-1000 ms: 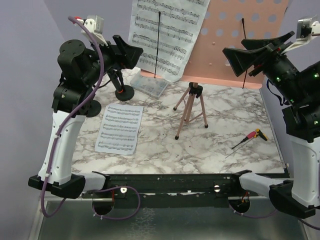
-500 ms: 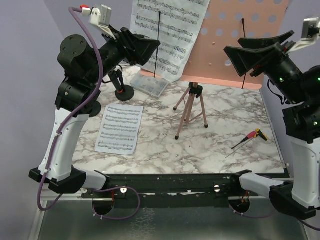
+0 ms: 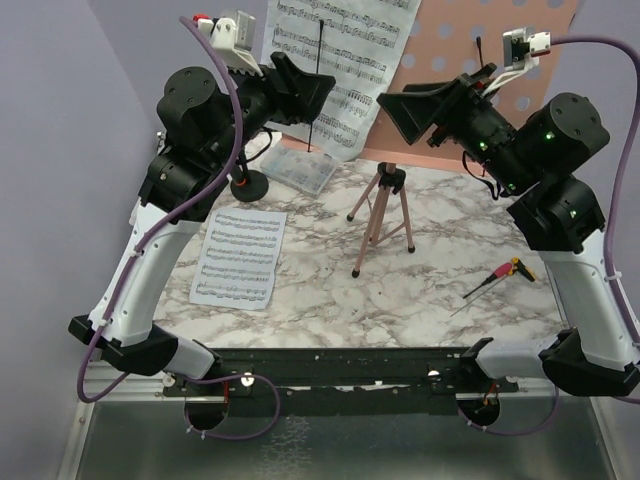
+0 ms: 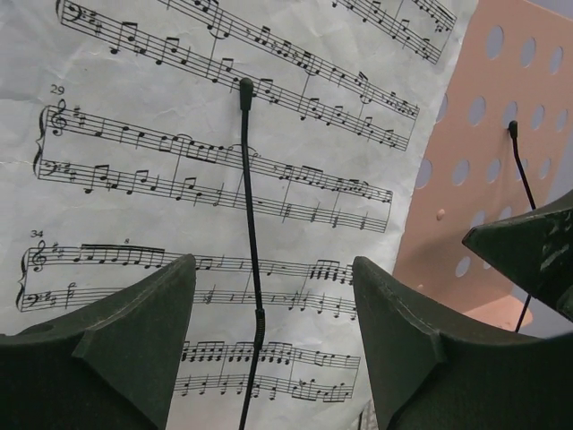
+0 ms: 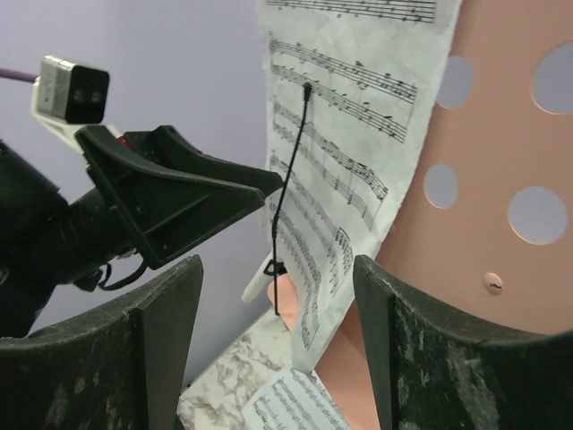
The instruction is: Pack up the instrument practice props
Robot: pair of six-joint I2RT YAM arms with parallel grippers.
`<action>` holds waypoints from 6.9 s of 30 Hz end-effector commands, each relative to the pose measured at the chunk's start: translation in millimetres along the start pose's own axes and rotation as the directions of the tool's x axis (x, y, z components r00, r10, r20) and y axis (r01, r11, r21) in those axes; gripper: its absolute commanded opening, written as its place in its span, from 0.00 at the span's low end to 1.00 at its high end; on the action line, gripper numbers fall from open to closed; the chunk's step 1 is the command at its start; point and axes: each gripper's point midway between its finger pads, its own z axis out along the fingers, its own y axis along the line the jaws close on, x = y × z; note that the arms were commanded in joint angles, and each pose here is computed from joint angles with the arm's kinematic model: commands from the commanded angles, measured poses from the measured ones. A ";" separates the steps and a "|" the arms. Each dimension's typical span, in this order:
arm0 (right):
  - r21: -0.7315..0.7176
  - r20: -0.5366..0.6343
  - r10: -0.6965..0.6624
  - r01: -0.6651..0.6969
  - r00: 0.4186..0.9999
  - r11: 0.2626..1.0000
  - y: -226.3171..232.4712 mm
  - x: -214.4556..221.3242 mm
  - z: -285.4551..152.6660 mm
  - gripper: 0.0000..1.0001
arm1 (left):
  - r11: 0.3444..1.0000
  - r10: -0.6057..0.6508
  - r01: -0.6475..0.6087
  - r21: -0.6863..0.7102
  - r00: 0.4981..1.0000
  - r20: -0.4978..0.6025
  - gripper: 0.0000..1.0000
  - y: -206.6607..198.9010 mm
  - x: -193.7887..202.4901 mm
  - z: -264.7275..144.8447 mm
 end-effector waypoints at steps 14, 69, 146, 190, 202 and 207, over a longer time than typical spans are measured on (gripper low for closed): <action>0.241 0.055 -0.003 -0.010 0.999 0.970 -24.9 22.6 14.2 0.54 | 1.000 0.007 -0.008 0.016 0.999 0.032 0.55 -9.4 -8.1 6.7; 0.214 0.081 0.117 -0.132 0.990 0.968 -26.0 61.3 29.0 0.37 | 0.996 -0.055 0.056 0.063 0.998 -0.015 0.00 -16.4 11.8 -1.5; 0.279 0.139 0.071 -0.108 0.988 0.954 -36.2 30.1 -115.7 0.00 | 0.978 -0.159 0.167 0.124 0.985 -0.072 0.67 -27.8 44.1 -71.4; 0.260 0.140 0.108 -0.142 0.984 0.955 -36.3 42.3 -122.0 0.00 | 0.843 -0.489 0.514 0.159 0.855 -0.173 0.62 -54.1 146.5 -75.0; 0.257 0.130 0.112 -0.142 0.985 0.956 -36.4 46.4 -125.8 0.00 | 0.839 -0.515 0.527 0.133 0.849 -0.117 0.40 -48.0 154.9 -65.9; 0.260 0.121 0.111 -0.139 0.986 0.956 -37.4 50.0 -124.9 0.00 | 0.834 -0.525 0.536 0.132 0.844 -0.114 0.40 -47.3 161.5 -59.4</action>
